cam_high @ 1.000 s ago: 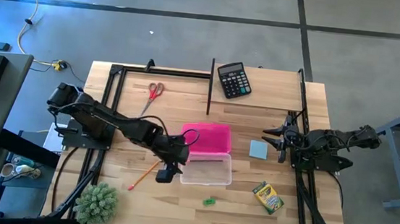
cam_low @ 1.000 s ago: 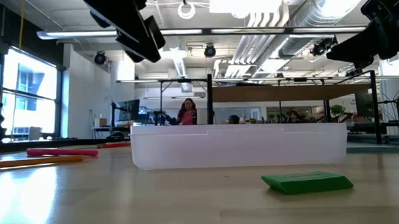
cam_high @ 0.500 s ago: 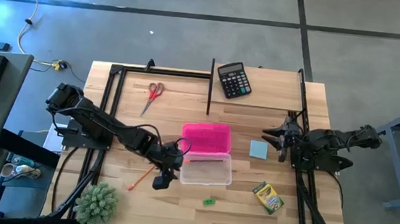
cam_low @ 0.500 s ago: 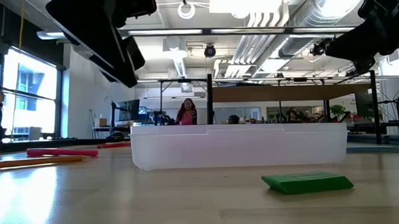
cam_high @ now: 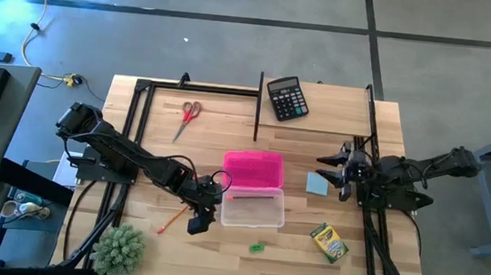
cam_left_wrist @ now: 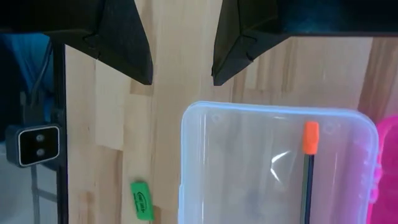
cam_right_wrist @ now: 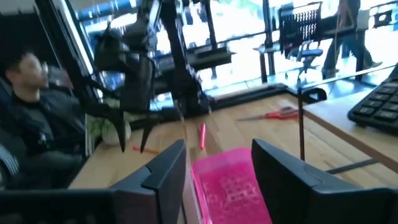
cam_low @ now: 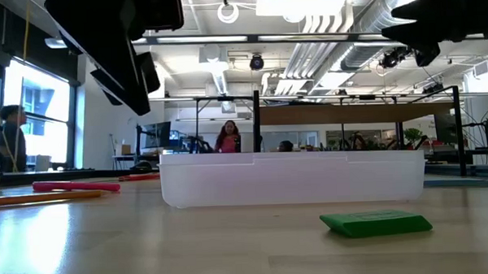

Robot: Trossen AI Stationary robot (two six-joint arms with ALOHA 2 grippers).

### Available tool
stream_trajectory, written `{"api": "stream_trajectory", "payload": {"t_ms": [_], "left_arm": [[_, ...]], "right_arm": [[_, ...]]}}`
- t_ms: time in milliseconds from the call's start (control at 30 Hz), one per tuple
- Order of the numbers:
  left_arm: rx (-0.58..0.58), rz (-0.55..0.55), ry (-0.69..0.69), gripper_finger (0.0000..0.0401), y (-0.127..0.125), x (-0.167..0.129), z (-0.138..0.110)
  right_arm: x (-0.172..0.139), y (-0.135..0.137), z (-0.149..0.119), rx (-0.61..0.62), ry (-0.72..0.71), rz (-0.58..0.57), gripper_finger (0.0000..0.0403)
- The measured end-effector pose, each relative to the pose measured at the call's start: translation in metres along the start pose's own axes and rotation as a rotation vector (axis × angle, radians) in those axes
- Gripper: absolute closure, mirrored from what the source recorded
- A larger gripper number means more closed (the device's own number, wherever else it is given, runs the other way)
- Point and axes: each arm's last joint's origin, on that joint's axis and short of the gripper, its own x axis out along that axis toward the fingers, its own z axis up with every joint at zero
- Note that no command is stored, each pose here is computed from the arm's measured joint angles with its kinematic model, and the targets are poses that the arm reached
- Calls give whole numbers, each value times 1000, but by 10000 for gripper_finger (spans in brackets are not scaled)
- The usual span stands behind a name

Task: Pack school essentials
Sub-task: Put the green eraser into the transparent box

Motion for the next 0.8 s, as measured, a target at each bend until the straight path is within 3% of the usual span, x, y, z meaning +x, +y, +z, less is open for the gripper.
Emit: {"api": "stream_trajectory", "payload": {"t_ms": [133, 400, 800], "left_arm": [[-31, 4, 7, 245, 0, 0, -1], [-40, 20, 30, 245, 2, 0, -3], [-66, 86, 129, 245, 8, -1, -13]], "right_arm": [[15, 12, 19, -31, 83, 42, 216], [59, 42, 53, -124, 406, 131, 215], [127, 113, 66, -273, 787, 199, 215]]}}
